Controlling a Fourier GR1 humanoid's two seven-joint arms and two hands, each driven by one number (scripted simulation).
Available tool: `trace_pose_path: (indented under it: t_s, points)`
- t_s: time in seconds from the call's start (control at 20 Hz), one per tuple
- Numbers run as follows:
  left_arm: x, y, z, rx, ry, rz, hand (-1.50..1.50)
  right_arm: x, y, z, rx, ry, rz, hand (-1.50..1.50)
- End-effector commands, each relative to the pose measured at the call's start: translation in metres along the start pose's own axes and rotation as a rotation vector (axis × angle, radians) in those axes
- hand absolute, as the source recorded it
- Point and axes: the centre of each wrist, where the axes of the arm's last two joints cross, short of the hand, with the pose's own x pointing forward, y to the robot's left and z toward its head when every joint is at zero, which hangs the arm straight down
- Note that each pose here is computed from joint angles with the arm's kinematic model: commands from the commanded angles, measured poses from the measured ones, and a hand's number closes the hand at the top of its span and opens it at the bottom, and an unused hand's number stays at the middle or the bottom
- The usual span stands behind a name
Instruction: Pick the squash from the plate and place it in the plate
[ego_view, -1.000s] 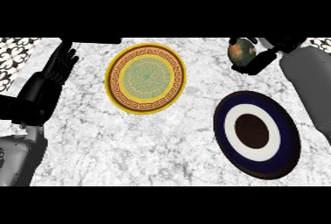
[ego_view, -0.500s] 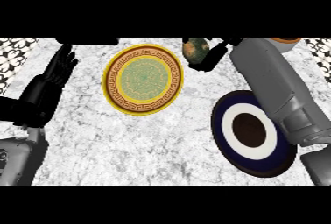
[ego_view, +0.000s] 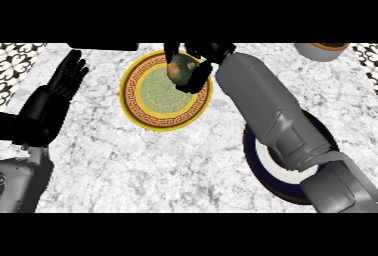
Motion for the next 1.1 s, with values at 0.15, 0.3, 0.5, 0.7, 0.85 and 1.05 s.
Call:
trace_pose_path:
  t_s: [0.15, 0.3, 0.5, 0.7, 0.85, 1.05]
  points:
    - [0.016, -0.028, -0.014, -0.054, -0.044, 0.005, 0.0, -0.008, 0.035, 0.002, 0.008, 0.071, 0.087, 1.5]
    - [0.016, -0.02, -0.028, -0.065, -0.04, 0.017, 0.0, -0.007, 0.037, 0.002, 0.02, 0.081, 0.121, 1.5]
    - [0.005, -0.024, -0.016, -0.081, -0.058, 0.015, 0.0, -0.016, 0.042, 0.009, 0.018, 0.198, 0.014, 1.5]
    - [0.008, -0.036, -0.027, -0.097, -0.052, 0.014, 0.0, -0.017, 0.045, 0.01, 0.052, 0.206, -0.021, -1.5]
    - [0.013, -0.036, -0.03, -0.108, -0.062, 0.011, 0.0, -0.021, 0.05, 0.014, 0.044, 0.19, -0.1, -1.5]
    - [0.02, -0.037, -0.032, -0.114, -0.076, 0.024, 0.0, -0.026, 0.055, 0.02, -0.069, 0.129, -0.222, -1.5]
